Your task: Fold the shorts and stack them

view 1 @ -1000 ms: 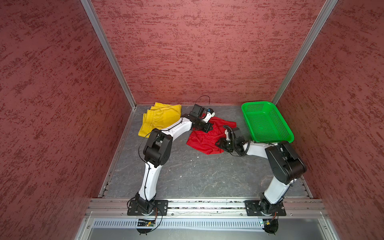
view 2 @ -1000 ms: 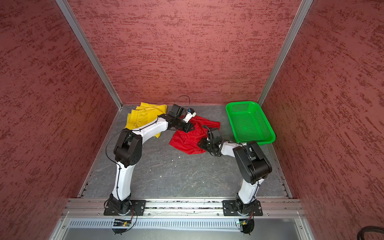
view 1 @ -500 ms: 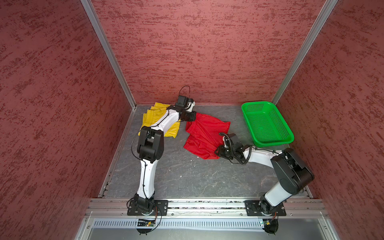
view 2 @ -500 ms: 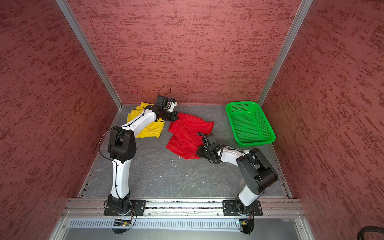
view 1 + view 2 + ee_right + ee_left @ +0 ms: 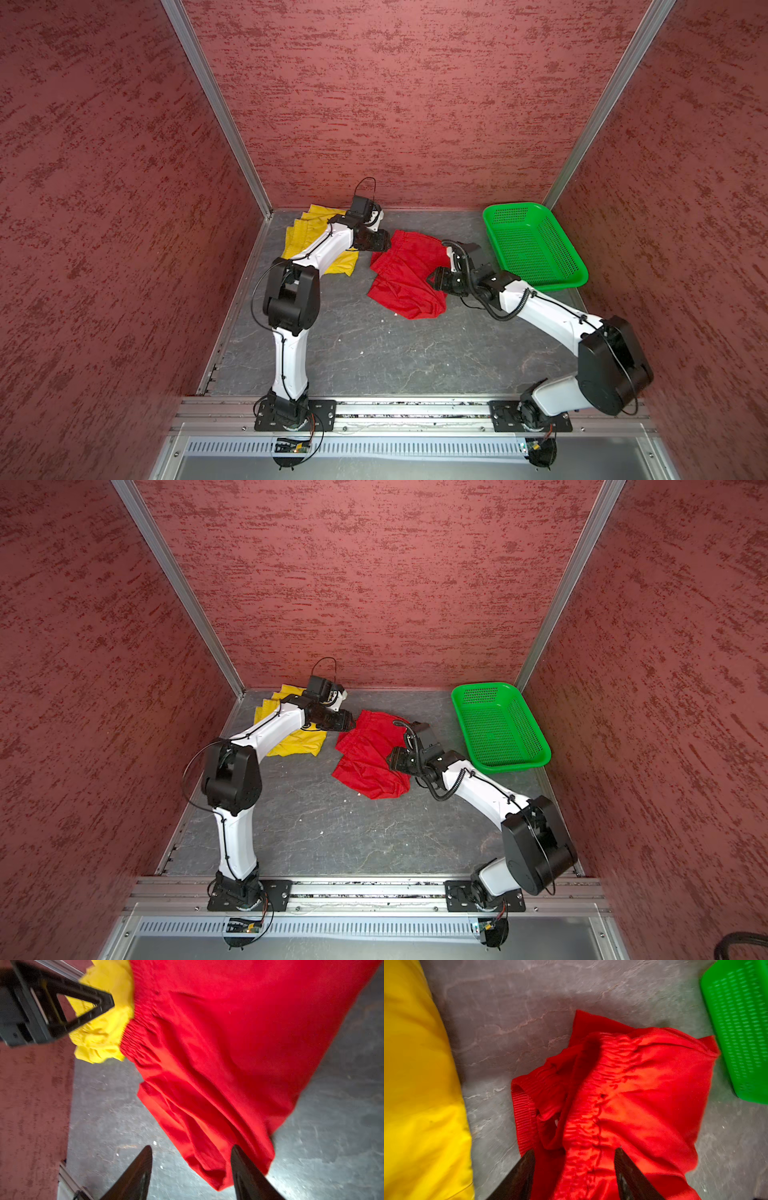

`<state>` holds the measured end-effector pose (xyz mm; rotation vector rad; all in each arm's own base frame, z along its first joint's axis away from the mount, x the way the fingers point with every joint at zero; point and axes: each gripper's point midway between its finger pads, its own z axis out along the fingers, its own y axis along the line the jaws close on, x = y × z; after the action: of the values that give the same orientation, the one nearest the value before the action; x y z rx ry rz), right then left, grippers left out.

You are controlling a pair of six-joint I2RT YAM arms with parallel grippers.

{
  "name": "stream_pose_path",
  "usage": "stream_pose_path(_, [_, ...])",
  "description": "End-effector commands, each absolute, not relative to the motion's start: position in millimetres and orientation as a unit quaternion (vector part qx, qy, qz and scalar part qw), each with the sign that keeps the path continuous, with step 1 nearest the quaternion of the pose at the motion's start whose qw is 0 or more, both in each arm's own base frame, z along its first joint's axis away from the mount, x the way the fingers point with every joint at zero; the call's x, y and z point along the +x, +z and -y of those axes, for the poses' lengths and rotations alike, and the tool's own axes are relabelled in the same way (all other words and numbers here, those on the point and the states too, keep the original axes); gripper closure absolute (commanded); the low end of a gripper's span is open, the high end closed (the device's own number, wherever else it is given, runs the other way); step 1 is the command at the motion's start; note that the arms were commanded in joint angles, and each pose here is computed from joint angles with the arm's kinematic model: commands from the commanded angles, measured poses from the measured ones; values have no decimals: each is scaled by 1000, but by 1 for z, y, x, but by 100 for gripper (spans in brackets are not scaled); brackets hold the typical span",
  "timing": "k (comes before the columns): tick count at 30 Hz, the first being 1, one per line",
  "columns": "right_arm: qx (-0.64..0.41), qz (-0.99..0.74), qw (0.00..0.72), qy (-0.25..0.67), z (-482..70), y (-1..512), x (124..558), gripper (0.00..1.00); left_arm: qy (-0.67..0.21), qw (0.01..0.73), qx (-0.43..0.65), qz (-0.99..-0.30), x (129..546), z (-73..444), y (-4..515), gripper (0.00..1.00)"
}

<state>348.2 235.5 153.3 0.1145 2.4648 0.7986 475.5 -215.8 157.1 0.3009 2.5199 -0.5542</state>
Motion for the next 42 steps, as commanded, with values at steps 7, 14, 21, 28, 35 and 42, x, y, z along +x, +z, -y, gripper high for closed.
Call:
stream_pose_path(7, [23,-923,264,279,-259,109,389,50,-299,274,145,-902,476,279,168,49])
stream_pose_path(14, [38,-944,196,262,-250,40,360,53,-295,234,87,-922,512,281,104,50])
stream_pose_path(21, [71,-959,129,242,-218,-9,292,54,-255,170,29,-951,521,259,46,51])
stream_pose_path(28, [79,-959,125,242,-209,-6,273,53,-241,132,29,-961,494,252,20,47])
stream_pose_path(35, [39,-931,224,284,-238,91,330,47,-268,231,59,-934,482,251,142,21])
stream_pose_path(42, [16,-921,269,282,-258,121,375,47,-283,252,5,-926,455,204,180,11])
